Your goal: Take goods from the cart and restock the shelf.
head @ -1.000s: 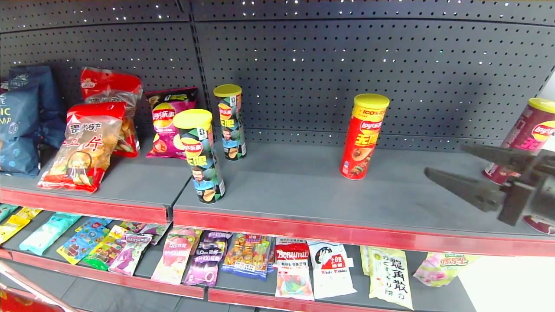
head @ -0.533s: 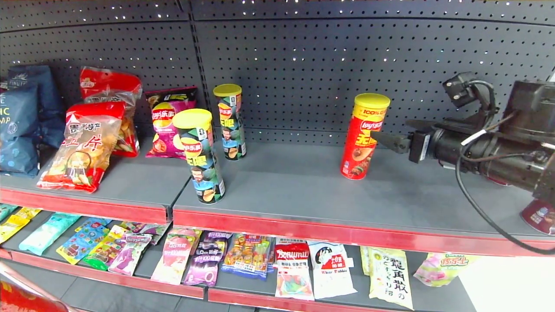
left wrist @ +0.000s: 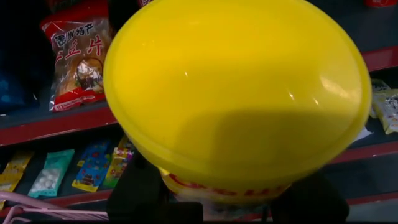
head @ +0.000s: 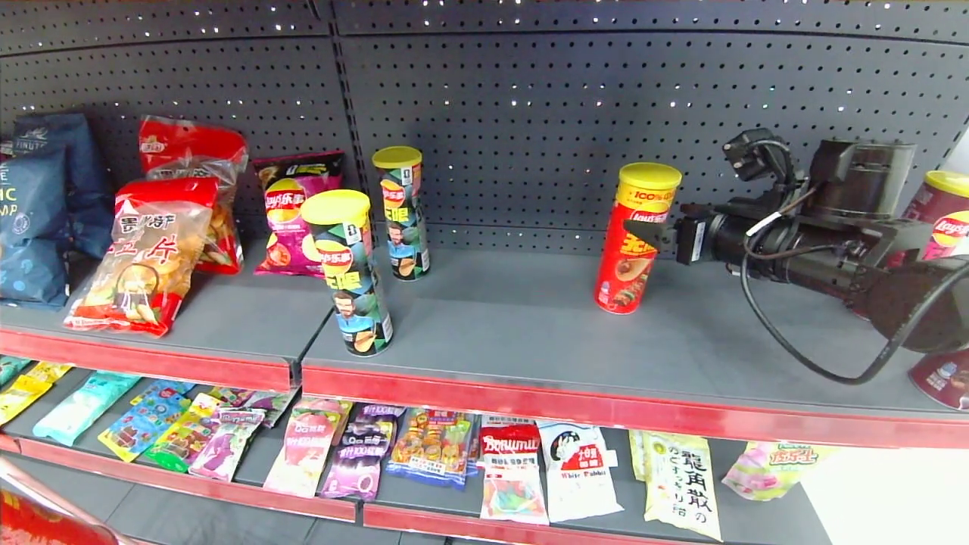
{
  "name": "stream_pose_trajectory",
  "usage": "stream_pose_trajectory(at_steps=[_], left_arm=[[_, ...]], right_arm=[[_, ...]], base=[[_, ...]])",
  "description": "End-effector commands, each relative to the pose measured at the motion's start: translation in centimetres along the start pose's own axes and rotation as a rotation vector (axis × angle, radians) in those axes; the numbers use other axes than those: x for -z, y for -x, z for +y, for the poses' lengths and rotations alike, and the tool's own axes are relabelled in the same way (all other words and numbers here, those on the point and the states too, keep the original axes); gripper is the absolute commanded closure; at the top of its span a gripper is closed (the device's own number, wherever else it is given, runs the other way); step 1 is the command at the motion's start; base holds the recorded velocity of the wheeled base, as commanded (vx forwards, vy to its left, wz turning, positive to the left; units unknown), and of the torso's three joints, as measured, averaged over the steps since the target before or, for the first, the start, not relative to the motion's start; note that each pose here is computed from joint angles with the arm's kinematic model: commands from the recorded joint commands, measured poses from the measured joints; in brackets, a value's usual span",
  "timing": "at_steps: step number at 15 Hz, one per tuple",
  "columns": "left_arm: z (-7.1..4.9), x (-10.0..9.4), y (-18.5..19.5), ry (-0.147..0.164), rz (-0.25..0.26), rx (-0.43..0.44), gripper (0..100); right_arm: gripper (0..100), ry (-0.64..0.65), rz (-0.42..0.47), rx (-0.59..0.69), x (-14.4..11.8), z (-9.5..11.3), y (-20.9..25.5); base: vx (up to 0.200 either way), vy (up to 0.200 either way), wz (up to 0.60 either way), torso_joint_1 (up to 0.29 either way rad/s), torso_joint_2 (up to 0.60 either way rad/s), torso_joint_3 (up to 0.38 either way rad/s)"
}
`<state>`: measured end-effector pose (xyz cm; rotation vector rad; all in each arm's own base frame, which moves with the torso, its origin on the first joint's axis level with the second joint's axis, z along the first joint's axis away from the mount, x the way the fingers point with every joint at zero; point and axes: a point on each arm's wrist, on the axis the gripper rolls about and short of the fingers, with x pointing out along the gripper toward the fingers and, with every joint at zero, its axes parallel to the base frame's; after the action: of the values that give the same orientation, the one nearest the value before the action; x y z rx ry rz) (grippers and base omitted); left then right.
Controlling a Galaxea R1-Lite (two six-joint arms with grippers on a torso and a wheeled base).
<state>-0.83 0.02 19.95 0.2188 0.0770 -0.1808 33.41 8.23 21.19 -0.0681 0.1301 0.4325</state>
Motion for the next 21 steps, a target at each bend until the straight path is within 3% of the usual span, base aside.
stream_pose_trajectory(at_steps=[1,15,16,21], left_arm=[[0.0,0.0,0.0,0.000,0.001,-0.001,100],[0.0,0.1,0.0,0.000,0.001,-0.002,100],[0.0,0.1,0.0,0.000,0.003,-0.002,100],[0.0,0.1,0.2,0.000,-0.006,-0.005,100]], right_arm=[[0,-0.002,0.016,-0.007,0.6,0.0,-0.9],[0,0.005,-0.015,-0.011,0.6,-0.6,-5.7],[100,0.004,-0.010,-0.009,0.8,-0.7,-5.8],[100,0.003,-0.021,0.027,0.1,0.4,-5.3]], base=[[0.000,0.000,0.00,0.000,0.00,0.000],[0.000,0.000,0.00,0.000,0.00,0.000],[0.000,0.000,0.00,0.000,0.00,0.000],[0.000,0.000,0.00,0.000,0.00,0.000]])
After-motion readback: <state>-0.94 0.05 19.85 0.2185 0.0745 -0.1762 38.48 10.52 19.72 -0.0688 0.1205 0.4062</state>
